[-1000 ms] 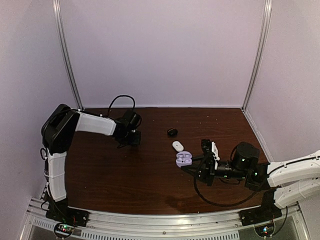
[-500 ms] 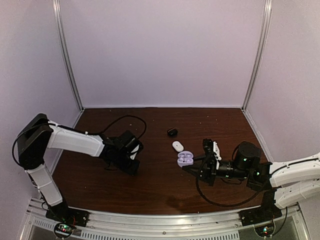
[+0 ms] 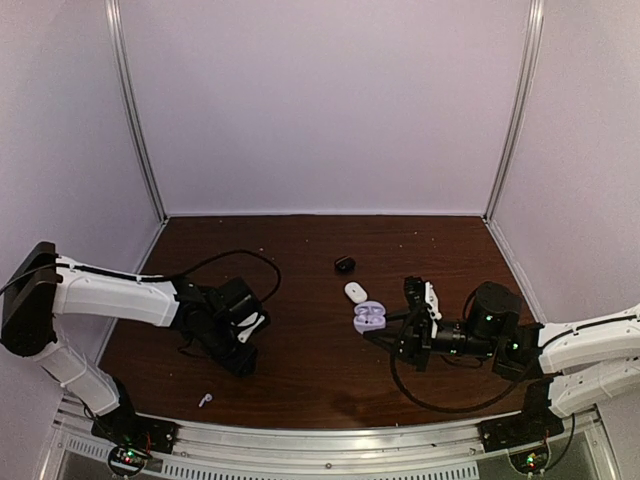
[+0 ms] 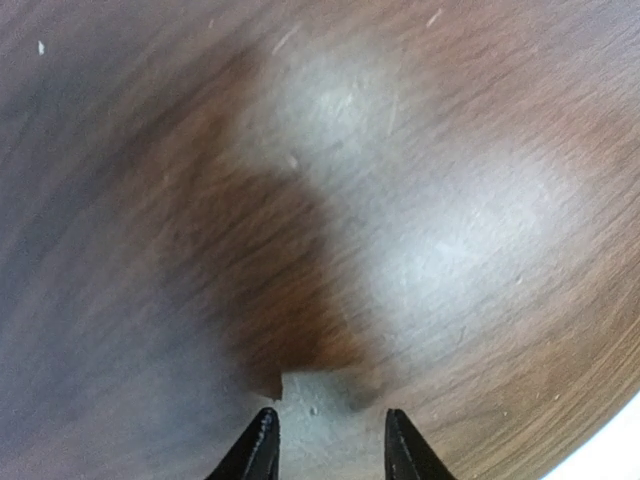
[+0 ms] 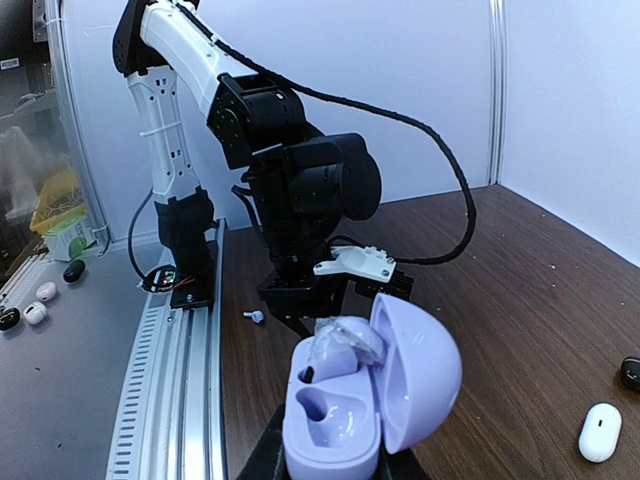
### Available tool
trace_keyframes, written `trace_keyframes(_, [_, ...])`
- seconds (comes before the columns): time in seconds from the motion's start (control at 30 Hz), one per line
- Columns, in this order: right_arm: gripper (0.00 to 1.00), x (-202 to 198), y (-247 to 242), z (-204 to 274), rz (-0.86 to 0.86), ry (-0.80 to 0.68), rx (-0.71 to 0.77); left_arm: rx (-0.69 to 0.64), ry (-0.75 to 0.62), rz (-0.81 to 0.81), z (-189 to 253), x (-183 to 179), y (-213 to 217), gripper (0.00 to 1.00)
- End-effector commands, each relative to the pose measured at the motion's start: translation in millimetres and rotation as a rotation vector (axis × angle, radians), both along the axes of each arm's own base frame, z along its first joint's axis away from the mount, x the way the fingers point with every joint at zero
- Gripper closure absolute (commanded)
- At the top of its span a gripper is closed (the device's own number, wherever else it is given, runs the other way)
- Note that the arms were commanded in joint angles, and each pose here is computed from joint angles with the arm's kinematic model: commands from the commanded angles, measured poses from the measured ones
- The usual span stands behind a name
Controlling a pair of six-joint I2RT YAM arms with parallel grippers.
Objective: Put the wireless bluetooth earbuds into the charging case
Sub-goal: Move the right earbud to the corner of the board, then pick up the right earbud from the corner of the board.
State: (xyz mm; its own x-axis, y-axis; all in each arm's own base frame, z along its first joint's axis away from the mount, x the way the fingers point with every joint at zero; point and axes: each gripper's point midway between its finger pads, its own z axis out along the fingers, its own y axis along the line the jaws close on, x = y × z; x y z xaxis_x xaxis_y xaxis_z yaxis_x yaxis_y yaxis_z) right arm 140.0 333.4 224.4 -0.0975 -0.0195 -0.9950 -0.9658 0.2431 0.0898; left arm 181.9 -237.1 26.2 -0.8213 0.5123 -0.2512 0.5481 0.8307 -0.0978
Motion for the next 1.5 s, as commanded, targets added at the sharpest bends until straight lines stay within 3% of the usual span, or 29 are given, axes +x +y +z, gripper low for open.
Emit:
trace_keyframes(0.0, [1.0, 0.4, 1.7, 18.8, 0.008, -0.026, 0.038, 0.009, 0.023, 0.01, 15.4, -4.6, 1.8, 0.59])
trace_keyframes(0.2, [1.0, -1.4, -0.1, 19.0, 0.01, -0.02, 0.045, 0.001, -0.026, 0.134, 53.0, -8.8, 24.2, 0.55])
trace_keyframes(0.37, [1.0, -2.0, 0.2, 17.2, 0.014, -0.017, 0.052, -0.154, 0.062, 0.267, 62.7, -40.4, 34.7, 0.55])
trace_keyframes(0.63, [1.0, -3.5, 4.8, 13.8, 0.036, -0.012, 0.049, -0.015, 0.211, 0.246, 28.5, -86.1, 74.9, 0.59])
trace_keyframes(0.97, [1.0, -3.7, 2.4, 12.7, 0.03, -0.007, 0.057, 0.162, 0.2, 0.154, 13.8, -76.6, 83.0, 0.67])
trace_keyframes(1.47, [1.0, -3.2, -1.3, 10.3, 0.015, -0.007, 0.055, 0.174, 0.234, 0.084, 2.9, -74.4, 68.4, 0.7])
